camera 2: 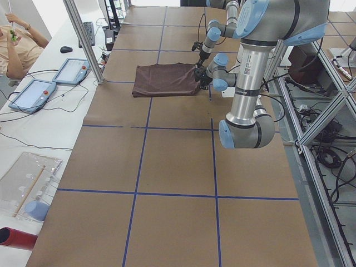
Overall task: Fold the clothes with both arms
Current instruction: 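Lower both grippers and grasp the near corners of the shirt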
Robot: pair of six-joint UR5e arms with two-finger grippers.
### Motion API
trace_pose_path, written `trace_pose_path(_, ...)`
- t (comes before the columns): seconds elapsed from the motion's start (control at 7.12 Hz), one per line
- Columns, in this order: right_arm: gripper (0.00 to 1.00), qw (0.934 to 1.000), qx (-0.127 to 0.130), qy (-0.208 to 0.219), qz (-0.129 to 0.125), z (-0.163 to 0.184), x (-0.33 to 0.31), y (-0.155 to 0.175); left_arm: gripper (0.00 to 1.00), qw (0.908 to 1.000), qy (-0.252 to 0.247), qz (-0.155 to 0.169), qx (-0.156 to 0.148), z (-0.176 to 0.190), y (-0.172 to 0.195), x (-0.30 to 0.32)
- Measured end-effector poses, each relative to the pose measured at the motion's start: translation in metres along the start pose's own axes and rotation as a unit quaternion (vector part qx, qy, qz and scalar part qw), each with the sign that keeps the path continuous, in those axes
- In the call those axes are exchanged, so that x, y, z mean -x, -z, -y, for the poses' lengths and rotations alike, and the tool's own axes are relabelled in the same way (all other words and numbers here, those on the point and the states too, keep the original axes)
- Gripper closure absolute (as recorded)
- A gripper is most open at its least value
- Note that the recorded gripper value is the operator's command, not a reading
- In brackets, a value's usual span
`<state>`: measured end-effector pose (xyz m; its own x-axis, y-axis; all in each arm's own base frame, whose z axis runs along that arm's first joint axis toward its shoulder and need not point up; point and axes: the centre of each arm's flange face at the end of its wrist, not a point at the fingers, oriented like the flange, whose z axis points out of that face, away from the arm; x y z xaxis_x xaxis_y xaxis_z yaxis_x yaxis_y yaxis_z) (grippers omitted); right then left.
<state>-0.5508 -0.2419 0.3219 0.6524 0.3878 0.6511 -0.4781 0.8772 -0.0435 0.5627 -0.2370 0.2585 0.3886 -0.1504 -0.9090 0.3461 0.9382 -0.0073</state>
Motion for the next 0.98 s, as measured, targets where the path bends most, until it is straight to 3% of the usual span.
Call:
trace_pose_path(0.14,0.89,1.0,0.0,0.0,0.001,-0.001,0.001,0.0,1.0,1.0,0.0,0.0,0.0,0.0,0.0,0.0)
trace_pose_path(0.28,1.0,1.0,0.001,0.0,0.001,-0.001,0.003,0.0,1.0,1.0,0.0,0.0,0.0,0.0,0.0,0.0)
trace_pose_path(0.98,1.0,0.9996,0.001,-0.021,0.017,0.002,0.022,0.011,1.0,1.0,0.0,-0.002,0.001,0.001,0.002,-0.002)
